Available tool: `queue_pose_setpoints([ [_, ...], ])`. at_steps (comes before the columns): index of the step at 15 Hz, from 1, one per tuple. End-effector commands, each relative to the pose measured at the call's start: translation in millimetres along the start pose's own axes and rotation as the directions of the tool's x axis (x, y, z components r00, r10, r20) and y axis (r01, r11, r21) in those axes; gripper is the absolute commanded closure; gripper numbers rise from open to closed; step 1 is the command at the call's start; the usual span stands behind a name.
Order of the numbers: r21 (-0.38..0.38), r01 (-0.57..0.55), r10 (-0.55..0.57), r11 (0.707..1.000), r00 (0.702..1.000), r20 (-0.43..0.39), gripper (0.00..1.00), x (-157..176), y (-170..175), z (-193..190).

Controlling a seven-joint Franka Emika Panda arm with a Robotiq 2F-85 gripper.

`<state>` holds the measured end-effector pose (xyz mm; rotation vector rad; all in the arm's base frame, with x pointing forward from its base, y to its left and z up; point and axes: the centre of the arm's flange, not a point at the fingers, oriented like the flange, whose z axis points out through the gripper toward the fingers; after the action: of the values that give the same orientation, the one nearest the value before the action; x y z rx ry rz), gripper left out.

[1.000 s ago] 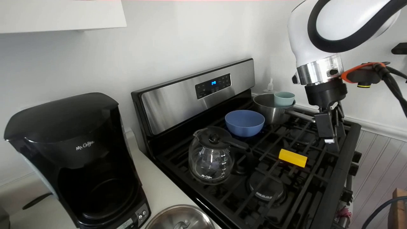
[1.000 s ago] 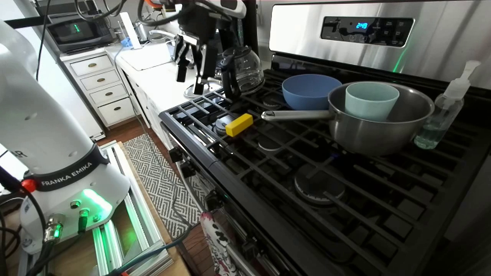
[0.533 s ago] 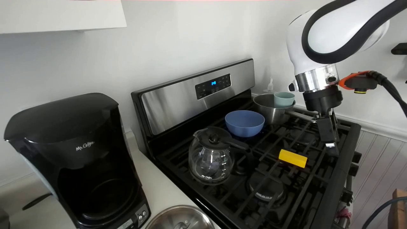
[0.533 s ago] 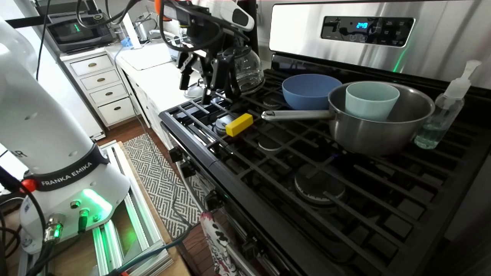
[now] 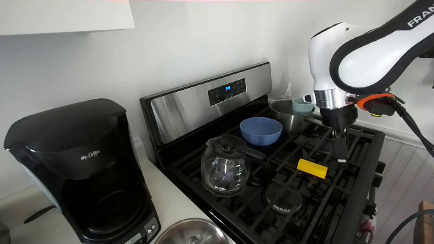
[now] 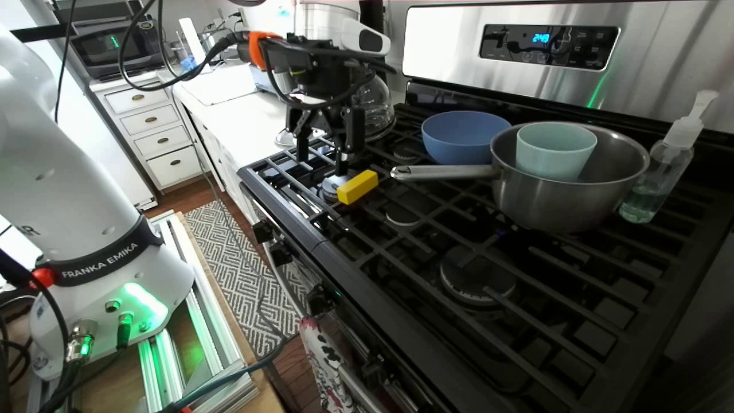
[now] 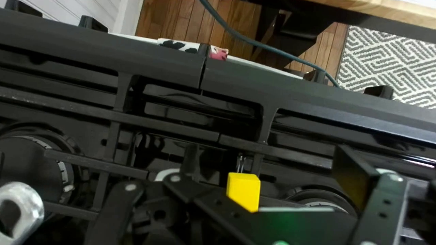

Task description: Put the yellow object in the blue bowl

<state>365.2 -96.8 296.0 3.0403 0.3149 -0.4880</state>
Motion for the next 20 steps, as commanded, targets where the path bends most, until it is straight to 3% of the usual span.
queue_pose_setpoints([
  [1, -0.019, -0.057, 0.056, 0.998, 0.997, -0.043, 0.0, 11.5, 2.4, 20.8],
  [7, 0.024, -0.2, 0.201, 0.98, 0.973, -0.115, 0.0, 25.1, 6.3, 32.0],
  [11, 0.06, -0.232, 0.238, 0.971, 0.963, -0.128, 0.01, 34.4, 8.5, 39.6],
  [16, 0.072, -0.26, 0.268, 0.963, 0.954, -0.132, 0.08, 42.1, 9.5, 48.0],
  [20, 0.077, -0.218, 0.226, 0.973, 0.967, -0.12, 0.21, 42.5, 14.0, 48.2],
])
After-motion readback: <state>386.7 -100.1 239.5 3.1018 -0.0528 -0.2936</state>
